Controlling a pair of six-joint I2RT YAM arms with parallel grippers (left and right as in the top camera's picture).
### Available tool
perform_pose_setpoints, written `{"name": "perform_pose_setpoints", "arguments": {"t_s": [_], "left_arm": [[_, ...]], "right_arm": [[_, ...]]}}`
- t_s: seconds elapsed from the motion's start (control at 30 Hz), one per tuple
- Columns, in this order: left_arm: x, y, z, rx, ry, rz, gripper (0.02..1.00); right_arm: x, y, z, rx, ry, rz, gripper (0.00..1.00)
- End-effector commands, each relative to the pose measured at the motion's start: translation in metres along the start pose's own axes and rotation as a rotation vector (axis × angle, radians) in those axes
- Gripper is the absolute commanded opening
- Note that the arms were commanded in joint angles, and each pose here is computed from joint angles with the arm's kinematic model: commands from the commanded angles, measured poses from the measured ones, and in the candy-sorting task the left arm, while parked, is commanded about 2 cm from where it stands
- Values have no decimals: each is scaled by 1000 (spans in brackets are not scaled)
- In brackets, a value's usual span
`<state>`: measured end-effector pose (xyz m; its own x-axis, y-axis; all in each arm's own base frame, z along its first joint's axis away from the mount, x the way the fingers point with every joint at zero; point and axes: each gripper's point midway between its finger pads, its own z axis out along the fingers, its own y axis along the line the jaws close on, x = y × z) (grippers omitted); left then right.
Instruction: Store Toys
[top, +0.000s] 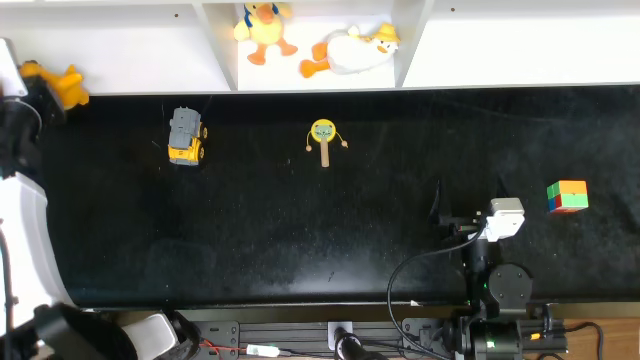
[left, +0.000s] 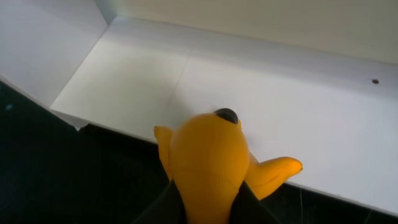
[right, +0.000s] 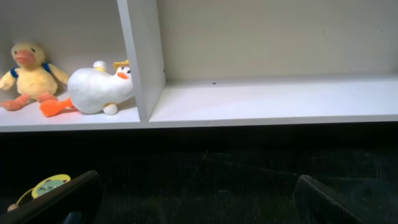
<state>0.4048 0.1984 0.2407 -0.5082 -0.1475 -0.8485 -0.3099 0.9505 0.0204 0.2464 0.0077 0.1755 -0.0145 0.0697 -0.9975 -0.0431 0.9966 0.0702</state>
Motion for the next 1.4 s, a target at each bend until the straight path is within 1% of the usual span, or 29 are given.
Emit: {"name": "perform_pose_setpoints", "arguments": {"t_s": [0.03,0.37,0.93,1.23,1.4], "left_arm": [[-14,-1,10,1,-30,-15,148],[-24,2,33,1,-46,-11,145],[-8,-1,61,16,-7,-12,161],[1,-14,79,41,4,2,165],[0,-19,85,49,-4,8,187]], "right_arm": [[3,0,0,2,-1,0,993],[3,0,0,2,-1,0,996],[3,0,0,2,-1,0,993],[3,0,0,2,-1,0,996],[3,0,0,2,-1,0,996]]}}
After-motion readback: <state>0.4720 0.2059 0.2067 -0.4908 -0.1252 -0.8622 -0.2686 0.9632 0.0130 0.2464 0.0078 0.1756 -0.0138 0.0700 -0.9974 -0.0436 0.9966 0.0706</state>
